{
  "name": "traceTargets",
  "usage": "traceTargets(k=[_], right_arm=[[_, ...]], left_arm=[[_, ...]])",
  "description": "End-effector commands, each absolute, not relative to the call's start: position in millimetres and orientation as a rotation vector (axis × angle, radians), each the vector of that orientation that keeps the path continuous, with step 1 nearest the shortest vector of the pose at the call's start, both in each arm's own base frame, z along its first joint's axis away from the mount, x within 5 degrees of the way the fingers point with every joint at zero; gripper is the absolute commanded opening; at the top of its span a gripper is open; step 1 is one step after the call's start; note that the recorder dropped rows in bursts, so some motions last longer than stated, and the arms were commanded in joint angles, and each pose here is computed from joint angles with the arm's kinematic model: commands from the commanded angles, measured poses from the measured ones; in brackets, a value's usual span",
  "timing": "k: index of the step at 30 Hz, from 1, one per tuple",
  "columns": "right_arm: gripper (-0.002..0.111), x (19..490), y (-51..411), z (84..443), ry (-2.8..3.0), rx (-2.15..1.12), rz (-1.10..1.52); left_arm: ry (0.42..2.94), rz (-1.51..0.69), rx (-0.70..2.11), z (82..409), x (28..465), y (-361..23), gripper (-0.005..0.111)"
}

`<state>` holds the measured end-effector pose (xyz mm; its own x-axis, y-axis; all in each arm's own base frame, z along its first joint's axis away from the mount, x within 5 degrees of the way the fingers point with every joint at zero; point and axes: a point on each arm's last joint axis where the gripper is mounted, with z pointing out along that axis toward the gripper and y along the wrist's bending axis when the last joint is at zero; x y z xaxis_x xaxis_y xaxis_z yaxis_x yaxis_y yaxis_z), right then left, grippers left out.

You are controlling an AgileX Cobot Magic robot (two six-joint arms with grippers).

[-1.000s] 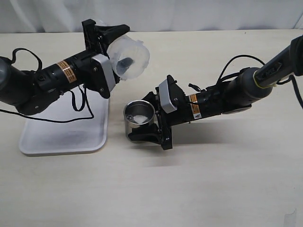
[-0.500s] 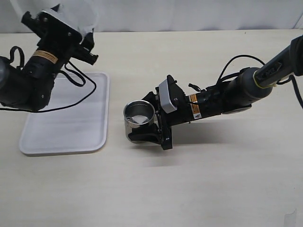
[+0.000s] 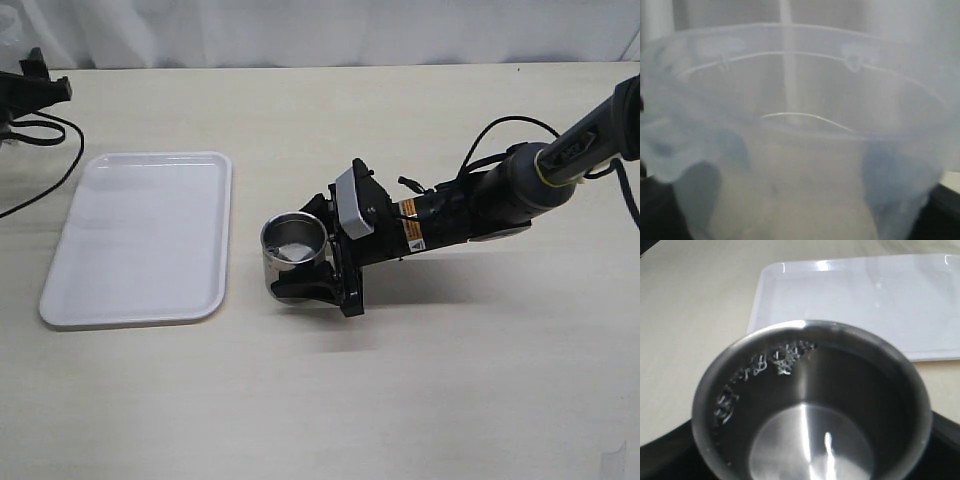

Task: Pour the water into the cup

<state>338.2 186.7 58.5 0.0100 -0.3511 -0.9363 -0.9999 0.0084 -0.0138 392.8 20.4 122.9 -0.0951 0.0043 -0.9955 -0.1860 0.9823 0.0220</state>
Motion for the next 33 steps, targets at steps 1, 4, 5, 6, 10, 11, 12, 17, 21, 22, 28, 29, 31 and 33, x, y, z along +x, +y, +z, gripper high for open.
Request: traceTargets(k=[1,4,5,6,10,11,12,17,21,22,28,29,31,33], right_arm=[[0.004,340,188,64,1.451,-1.446,0.999],[0.004,340,188,64,1.451,-1.446,0.999],[0.004,340,188,64,1.451,-1.446,0.999],[0.004,340,188,64,1.451,-1.446,0.999],[0.004,340,188,64,1.451,-1.446,0.999],[0.004,340,188,64,1.451,-1.446,0.999],[0.004,340,188,64,1.451,-1.446,0.999],[0.004,340,188,64,1.451,-1.446,0.999],[0.004,340,188,64,1.451,-1.446,0.999],[0.004,340,188,64,1.451,-1.446,0.999],[0.004,340,188,64,1.451,-1.446,0.999],[0.004,340,188,64,1.451,-1.446,0.999],[0.004,340,188,64,1.451,-1.446,0.999],[0.004,340,188,64,1.451,-1.446,0.999]], left_arm=[[1.632,0.076,-0.129,134,401,29,0.0],[1.714,0.044,-0.033,139,421,25,0.0],[1.714,0.043,-0.017,138,432,25,0.0],[1.711,0.043,-0.016,137,435,25,0.0],[1.681,0.039,0.01,113,457,25,0.0],[1.663,0.038,0.015,105,463,25,0.0],[1.658,0.036,0.024,102,466,24,0.0],[1.643,0.02,0.002,98,474,25,0.0],[1.668,0.013,-0.007,93,474,25,0.0],[1.673,0.013,-0.01,93,474,25,0.0],[1.686,0.014,-0.013,92,473,26,0.0],[1.691,0.012,-0.015,91,473,26,0.0],[1.699,0.012,-0.016,91,473,26,0.0],[1.718,-0.002,-0.033,89,473,26,0.0]])
